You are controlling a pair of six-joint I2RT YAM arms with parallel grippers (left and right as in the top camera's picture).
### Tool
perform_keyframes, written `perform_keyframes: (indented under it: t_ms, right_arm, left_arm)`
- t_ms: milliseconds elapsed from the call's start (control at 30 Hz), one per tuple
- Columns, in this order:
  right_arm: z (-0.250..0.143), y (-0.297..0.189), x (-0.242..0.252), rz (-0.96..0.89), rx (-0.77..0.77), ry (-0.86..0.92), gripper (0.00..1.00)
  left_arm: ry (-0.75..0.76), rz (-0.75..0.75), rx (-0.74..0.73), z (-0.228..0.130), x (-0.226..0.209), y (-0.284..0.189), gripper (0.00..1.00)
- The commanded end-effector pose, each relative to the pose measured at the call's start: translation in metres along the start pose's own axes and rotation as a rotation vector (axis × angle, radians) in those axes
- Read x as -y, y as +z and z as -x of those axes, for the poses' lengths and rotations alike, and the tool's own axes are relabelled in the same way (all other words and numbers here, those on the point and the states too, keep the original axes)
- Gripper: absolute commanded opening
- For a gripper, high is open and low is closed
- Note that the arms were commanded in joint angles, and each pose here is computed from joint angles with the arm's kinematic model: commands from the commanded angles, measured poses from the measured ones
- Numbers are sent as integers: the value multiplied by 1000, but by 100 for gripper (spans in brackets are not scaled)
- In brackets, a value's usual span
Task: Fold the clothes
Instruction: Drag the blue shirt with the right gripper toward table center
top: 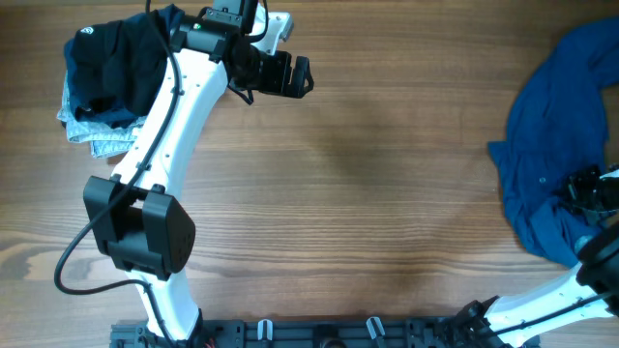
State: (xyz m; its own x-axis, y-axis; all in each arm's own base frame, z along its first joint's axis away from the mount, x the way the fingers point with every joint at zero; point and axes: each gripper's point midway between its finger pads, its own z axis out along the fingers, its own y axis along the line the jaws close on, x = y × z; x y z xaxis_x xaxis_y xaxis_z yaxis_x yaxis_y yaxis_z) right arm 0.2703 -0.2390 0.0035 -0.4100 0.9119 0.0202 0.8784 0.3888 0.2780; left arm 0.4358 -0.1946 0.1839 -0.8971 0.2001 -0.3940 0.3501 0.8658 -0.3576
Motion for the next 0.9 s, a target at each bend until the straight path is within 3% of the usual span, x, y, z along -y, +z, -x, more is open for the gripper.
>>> perform_keyframes:
  t_ms: [0, 200, 367, 567, 867]
  right_arm:
    - [-6, -5, -37, 160, -31, -93, 4]
    - [-19, -83, -120, 226, 69, -348, 4]
    - [-84, -129, -217, 348, 148, -548, 4]
    - [-185, -110, -306, 443, 89, -685, 4]
    - [-308, -76, -370, 517, 48, -802, 4]
  left_arm:
    - [23, 4, 17, 6, -1, 3, 100]
    - [43, 9, 106, 23, 4, -27, 96]
    - [0, 87, 220, 27, -7, -92, 94]
    - [-66, 139, 275, 17, -31, -141, 90]
    - [-185, 202, 286, 5, -81, -165, 89]
